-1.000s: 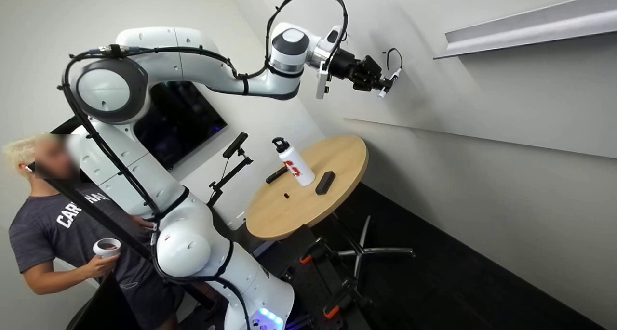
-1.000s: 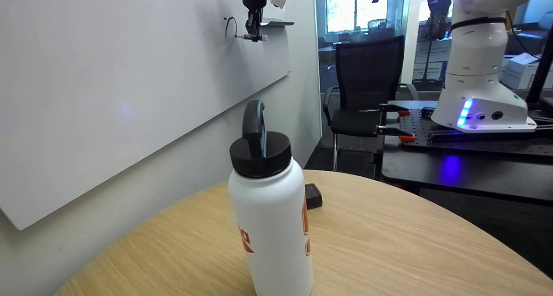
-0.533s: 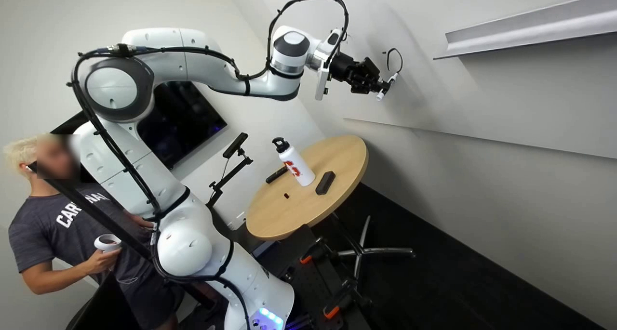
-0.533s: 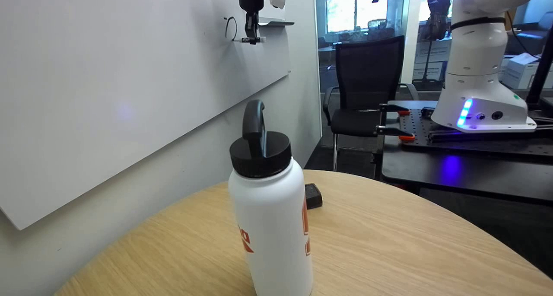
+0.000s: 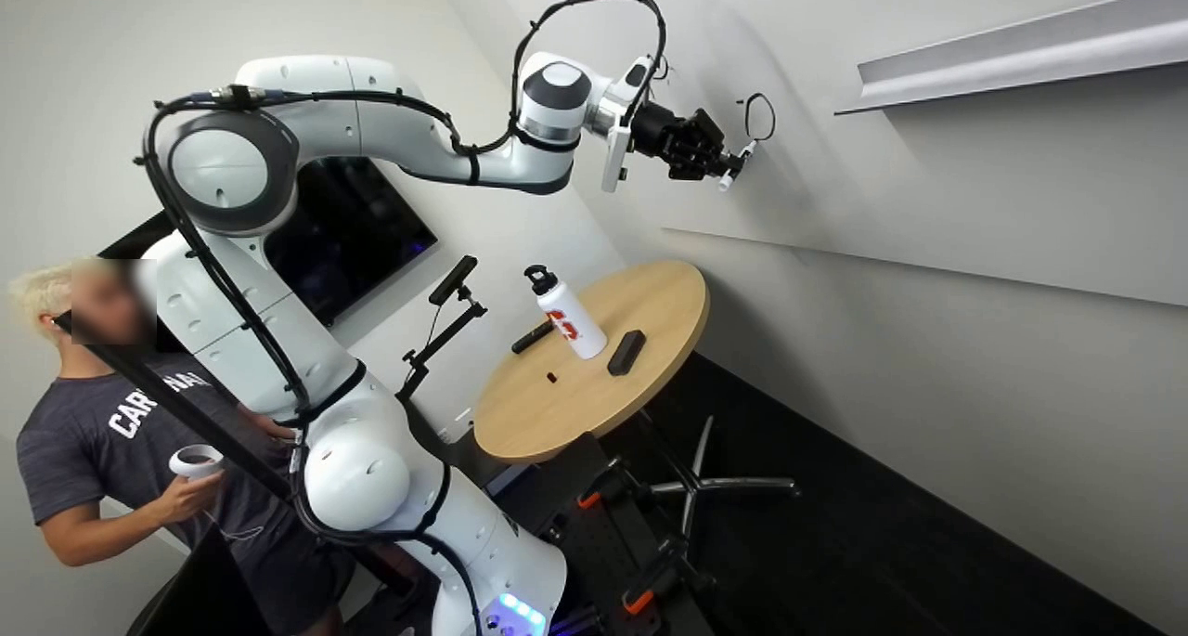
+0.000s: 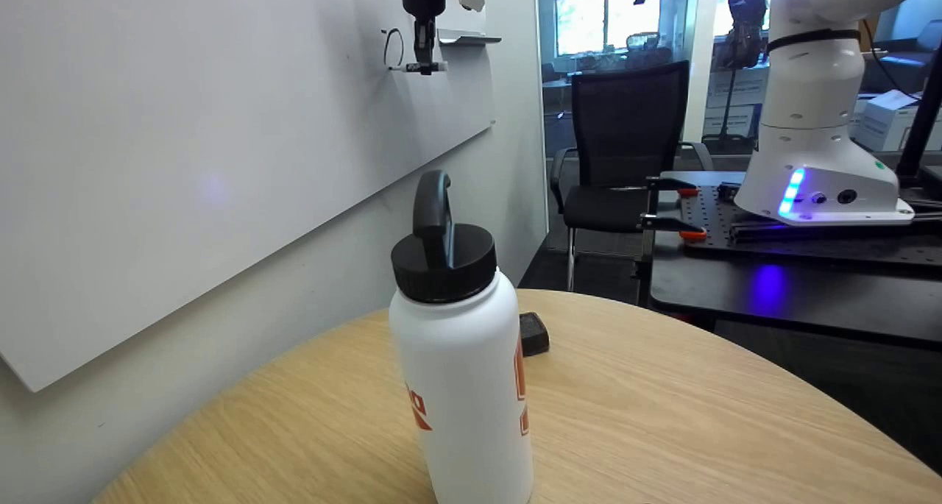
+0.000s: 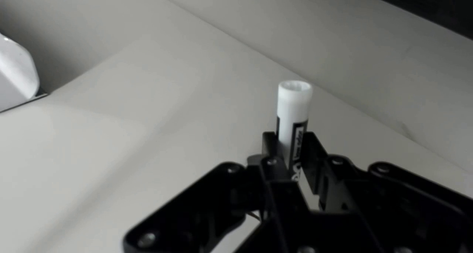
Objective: Use the black marker on the table to write on the whiteboard
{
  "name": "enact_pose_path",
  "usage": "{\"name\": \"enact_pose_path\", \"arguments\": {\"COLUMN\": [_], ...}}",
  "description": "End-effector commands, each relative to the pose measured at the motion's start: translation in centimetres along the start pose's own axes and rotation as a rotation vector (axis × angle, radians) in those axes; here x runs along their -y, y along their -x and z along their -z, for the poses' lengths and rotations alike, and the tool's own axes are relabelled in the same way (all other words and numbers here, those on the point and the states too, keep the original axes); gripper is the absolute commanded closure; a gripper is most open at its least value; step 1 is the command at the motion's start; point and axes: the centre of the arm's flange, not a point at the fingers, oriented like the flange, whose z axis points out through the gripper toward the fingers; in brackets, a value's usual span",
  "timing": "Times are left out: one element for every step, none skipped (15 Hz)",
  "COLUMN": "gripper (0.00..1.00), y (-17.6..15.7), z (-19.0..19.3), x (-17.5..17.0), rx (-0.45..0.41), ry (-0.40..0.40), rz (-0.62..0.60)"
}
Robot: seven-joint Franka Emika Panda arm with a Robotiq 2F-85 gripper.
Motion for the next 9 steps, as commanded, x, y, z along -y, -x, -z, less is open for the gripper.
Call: {"name": "enact_pose_path", "arguments": {"gripper": [0.95, 0.95, 0.95, 0.95, 0.95, 0.95, 0.95, 0.95, 0.95], "y": [-0.7, -0.7, -0.6, -0.6, -0.5, -0.5, -0.5, -0.4, -0.4], "z": [1.2, 1.4, 1.7, 1.9, 2.3, 2.6, 3.0, 3.3, 3.7], "x": [-1.0, -1.1, -1.3, -1.5, -1.7, -1.9, -2.2, -2.5, -2.8], "rx": [-0.005, -0.009, -0.014, -0.020, -0.028, -0.033, -0.041, -0.047, -0.054], "ry": [0.013, 0.014, 0.017, 0.016, 0.018, 0.021, 0.021, 0.027, 0.030], "rz": [0.009, 0.006, 0.003, 0.000, -0.004, -0.010, -0.015, -0.022, -0.031]}}
